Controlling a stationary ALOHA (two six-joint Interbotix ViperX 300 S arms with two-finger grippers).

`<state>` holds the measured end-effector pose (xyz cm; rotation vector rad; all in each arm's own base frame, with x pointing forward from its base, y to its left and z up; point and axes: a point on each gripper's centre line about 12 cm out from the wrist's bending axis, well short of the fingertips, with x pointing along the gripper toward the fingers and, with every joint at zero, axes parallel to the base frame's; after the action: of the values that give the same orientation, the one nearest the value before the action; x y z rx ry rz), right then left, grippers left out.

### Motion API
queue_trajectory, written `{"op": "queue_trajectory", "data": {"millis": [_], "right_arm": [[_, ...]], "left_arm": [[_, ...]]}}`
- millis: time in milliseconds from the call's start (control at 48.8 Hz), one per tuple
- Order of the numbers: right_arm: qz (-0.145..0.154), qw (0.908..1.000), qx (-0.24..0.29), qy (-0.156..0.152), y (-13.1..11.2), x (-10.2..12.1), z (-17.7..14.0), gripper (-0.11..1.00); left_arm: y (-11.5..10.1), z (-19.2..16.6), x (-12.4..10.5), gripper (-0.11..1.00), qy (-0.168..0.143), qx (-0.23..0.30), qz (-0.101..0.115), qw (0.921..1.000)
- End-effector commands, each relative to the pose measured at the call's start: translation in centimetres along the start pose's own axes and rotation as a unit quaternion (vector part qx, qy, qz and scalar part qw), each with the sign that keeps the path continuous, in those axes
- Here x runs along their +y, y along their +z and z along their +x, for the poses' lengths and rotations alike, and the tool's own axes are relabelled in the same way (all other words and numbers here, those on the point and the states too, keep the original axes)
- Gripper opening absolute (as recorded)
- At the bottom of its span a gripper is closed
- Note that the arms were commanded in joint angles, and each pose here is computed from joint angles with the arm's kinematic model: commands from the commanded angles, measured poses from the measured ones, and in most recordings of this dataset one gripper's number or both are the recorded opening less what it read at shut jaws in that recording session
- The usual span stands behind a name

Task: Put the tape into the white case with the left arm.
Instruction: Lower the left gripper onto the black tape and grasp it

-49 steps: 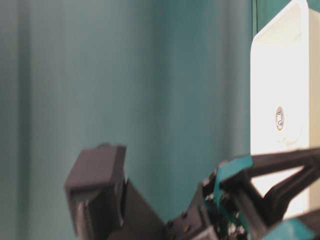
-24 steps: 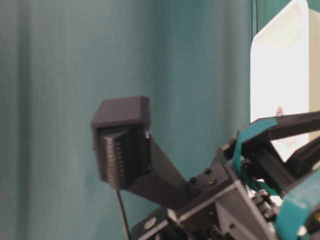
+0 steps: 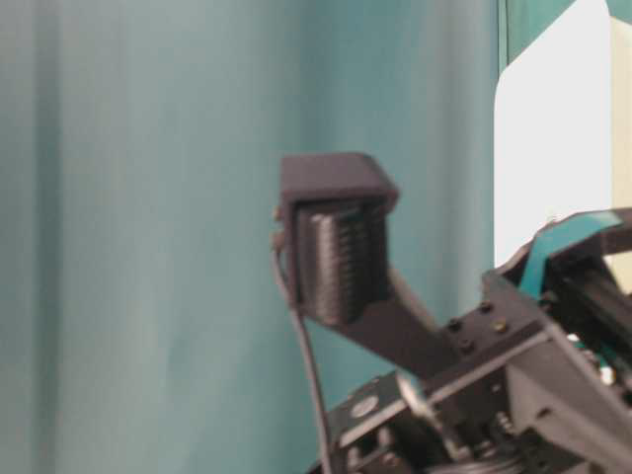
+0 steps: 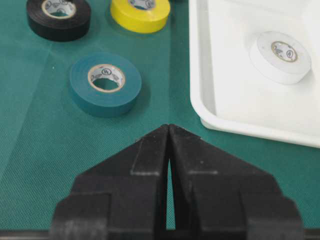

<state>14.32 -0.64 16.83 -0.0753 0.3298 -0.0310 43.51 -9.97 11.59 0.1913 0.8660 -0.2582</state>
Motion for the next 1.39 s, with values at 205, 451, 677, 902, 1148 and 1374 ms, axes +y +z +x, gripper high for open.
{"op": "queue_trajectory", "data": {"millis": [205, 451, 677, 902, 1148, 1374], "right_arm": [[0.001, 1.0000, -0.005, -0.001, 0.4, 0.0, 0.1, -0.09], [0.001, 1.0000, -0.007, 0.000, 0.4, 0.0, 0.0, -0.09], [0.002, 1.0000, -0.006, -0.001, 0.4, 0.0, 0.1, -0.09], [0.001, 1.0000, -0.006, 0.000, 0.4, 0.0, 0.1, -0.09], [0.002, 1.0000, -0.005, 0.000, 0.4, 0.0, 0.1, -0.09], [0.001, 1.0000, -0.005, -0.001, 0.4, 0.0, 0.1, -0.09]], "left_arm": [[0.9, 0.8, 0.0, 0.88, 0.000, -0.011, 0.000, 0.9999], [0.4, 1.6, -0.1, 0.84, -0.001, -0.002, 0.001, 1.0000], [0.4, 1.4, -0.1, 0.48, -0.001, 0.000, 0.000, 1.0000], [0.6, 1.2, -0.1, 0.25, -0.001, -0.002, 0.000, 1.0000], [2.1, -0.6, -0.7, 0.25, -0.005, -0.020, 0.005, 0.9998], [4.3, -4.4, -2.0, 0.25, -0.015, -0.042, 0.020, 0.9988]]}}
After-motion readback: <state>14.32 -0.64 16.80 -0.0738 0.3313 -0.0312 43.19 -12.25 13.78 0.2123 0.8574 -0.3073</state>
